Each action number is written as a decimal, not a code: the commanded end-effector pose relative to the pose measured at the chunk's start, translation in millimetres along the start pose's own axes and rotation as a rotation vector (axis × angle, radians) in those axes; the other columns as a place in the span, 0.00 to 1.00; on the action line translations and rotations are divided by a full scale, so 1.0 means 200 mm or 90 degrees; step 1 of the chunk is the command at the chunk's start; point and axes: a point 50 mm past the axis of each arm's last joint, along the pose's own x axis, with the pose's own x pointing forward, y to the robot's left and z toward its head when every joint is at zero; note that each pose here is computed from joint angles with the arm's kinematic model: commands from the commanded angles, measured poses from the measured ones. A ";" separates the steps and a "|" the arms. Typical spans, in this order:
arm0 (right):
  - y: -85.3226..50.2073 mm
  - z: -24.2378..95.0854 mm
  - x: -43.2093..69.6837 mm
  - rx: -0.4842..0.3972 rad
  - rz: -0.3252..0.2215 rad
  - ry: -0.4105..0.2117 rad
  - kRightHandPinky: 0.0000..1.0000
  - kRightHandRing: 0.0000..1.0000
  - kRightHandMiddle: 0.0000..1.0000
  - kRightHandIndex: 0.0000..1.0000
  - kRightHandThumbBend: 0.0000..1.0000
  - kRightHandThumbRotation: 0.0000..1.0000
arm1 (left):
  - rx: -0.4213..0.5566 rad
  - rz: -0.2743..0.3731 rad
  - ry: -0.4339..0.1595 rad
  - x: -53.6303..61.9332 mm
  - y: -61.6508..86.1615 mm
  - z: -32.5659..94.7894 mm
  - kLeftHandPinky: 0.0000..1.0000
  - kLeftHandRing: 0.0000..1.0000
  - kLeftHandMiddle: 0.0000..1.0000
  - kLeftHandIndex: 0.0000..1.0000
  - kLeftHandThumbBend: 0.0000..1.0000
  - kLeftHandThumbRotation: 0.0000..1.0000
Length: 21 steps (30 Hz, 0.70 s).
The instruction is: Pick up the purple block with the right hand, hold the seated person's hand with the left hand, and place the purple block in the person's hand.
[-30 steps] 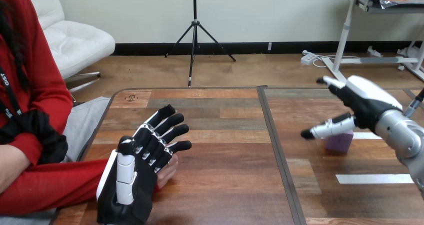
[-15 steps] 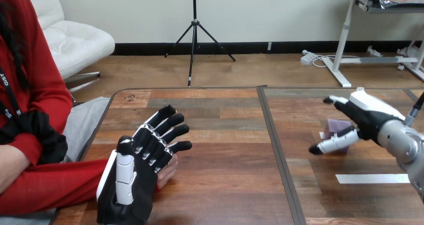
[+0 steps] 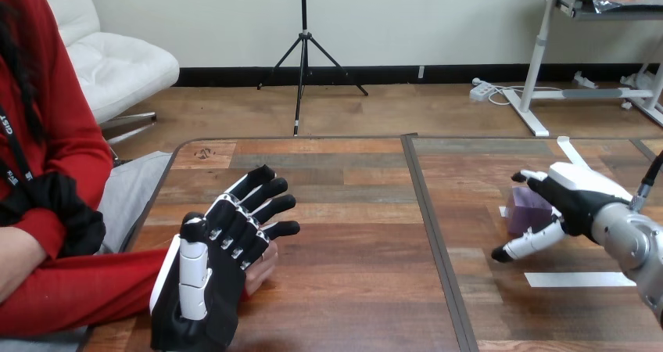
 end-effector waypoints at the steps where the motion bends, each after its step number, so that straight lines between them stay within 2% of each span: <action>1: -0.15 0.10 0.02 -0.010 -0.065 -0.020 0.89 0.99 1.00 0.98 1.00 0.37 | 0.007 -0.029 -0.038 0.07 -0.01 0.05 0.68 0.79 0.80 0.78 0.77 0.92; 10: -0.12 0.08 0.03 -0.030 -0.057 0.001 0.89 0.99 1.00 0.98 1.00 0.36 | 0.008 -0.027 -0.038 0.06 -0.01 0.05 0.67 0.78 0.78 0.76 0.77 0.92; 21: -0.10 0.07 0.04 -0.027 -0.056 0.017 0.87 0.97 0.99 0.97 1.00 0.34 | 0.013 -0.024 -0.039 0.05 0.00 0.05 0.66 0.77 0.78 0.74 0.77 0.93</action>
